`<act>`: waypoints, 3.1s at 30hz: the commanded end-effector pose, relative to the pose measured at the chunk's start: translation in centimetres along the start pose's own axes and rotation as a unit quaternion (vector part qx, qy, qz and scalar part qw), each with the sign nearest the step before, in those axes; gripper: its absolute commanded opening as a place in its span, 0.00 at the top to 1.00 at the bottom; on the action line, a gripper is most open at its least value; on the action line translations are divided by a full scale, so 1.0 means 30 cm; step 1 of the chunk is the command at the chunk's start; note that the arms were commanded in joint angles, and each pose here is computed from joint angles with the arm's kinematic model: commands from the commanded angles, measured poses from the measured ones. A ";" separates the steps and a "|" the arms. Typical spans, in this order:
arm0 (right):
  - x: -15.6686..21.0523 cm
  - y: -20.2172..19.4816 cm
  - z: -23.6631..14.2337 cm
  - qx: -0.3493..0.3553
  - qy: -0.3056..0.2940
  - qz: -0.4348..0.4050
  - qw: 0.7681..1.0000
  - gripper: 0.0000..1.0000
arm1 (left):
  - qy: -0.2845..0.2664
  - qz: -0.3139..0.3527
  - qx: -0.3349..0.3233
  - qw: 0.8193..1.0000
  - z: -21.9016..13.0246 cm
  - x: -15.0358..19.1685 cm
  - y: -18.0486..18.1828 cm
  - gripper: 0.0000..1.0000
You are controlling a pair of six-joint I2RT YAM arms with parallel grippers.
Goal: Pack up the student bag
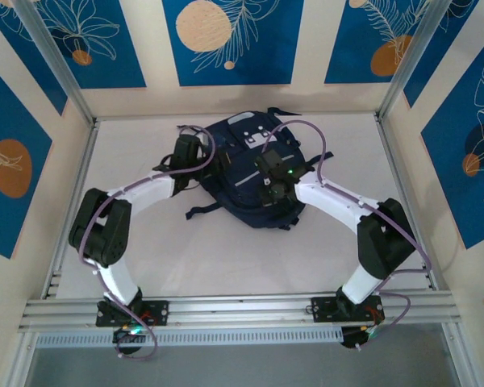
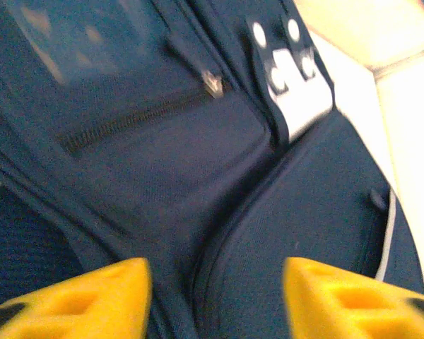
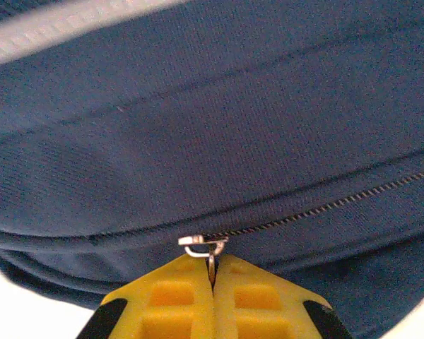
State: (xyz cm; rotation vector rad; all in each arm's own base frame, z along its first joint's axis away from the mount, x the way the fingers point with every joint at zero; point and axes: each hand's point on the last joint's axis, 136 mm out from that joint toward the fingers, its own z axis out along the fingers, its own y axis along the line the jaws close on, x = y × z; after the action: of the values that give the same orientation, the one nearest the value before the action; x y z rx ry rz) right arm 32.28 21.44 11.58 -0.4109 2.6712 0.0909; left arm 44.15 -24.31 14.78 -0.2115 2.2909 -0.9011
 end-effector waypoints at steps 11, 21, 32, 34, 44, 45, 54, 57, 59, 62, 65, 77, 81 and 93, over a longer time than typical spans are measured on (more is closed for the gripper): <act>-0.246 0.469 -0.063 -0.257 -0.034 -0.022 0.966 1.00 | -0.003 -0.113 -0.005 0.994 -0.243 0.149 0.057 0.25; -0.133 0.576 -0.069 -0.328 0.007 -0.013 0.945 1.00 | -0.065 -0.109 -0.083 0.988 -0.186 0.109 0.192 0.40; 0.081 0.208 0.028 -0.109 0.055 -0.052 0.991 1.00 | -0.089 -0.075 -0.109 0.987 -0.149 0.012 0.239 1.00; 0.106 0.068 0.037 -0.031 0.069 -0.068 0.995 1.00 | -0.097 -0.057 -0.124 0.986 -0.174 -0.013 0.251 1.00; 0.000 -0.270 -0.015 0.125 0.042 0.004 0.991 1.00 | -0.115 -0.009 -0.162 0.980 -0.221 -0.142 0.264 1.00; -0.025 -0.247 -0.012 0.106 0.032 0.009 0.994 1.00 | -0.115 -0.004 -0.165 0.979 -0.229 -0.152 0.257 0.96; -0.198 0.114 0.011 -0.105 -0.055 -0.049 0.992 1.00 | -0.058 -0.065 -0.089 0.992 -0.296 -0.049 0.130 0.22; -0.233 0.219 0.005 -0.147 -0.071 -0.073 0.984 1.00 | -0.055 -0.107 -0.067 0.990 -0.303 0.034 0.108 0.21; -0.248 0.284 -0.004 -0.173 -0.079 -0.084 0.978 1.00 | -0.049 -0.138 -0.059 0.987 -0.294 0.096 0.102 0.20; -0.262 0.371 -0.028 -0.210 -0.088 -0.096 0.969 1.00 | -0.046 -0.184 -0.053 0.980 -0.274 0.172 0.110 0.19; -0.251 0.440 -0.049 -0.246 -0.085 -0.102 0.960 1.00 | -0.048 -0.199 -0.068 0.976 -0.254 0.203 0.138 0.18; -0.024 0.387 0.030 -0.243 0.004 -0.114 0.963 1.00 | -0.099 -0.219 -0.148 0.959 -0.158 0.180 0.380 0.71; 0.040 0.253 0.090 -0.168 0.041 -0.132 0.976 1.00 | -0.096 -0.211 -0.136 0.963 -0.151 0.155 0.372 1.00; -0.275 -0.202 0.131 0.036 -0.038 -0.042 0.998 1.00 | -0.087 -0.194 -0.175 0.961 -0.252 0.247 0.443 1.00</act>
State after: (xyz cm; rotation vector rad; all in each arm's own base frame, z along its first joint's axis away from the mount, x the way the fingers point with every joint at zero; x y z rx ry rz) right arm 38.35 26.58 11.30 -0.7122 2.5318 0.3601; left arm 36.52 -18.18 9.98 -0.7836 2.2210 -0.9078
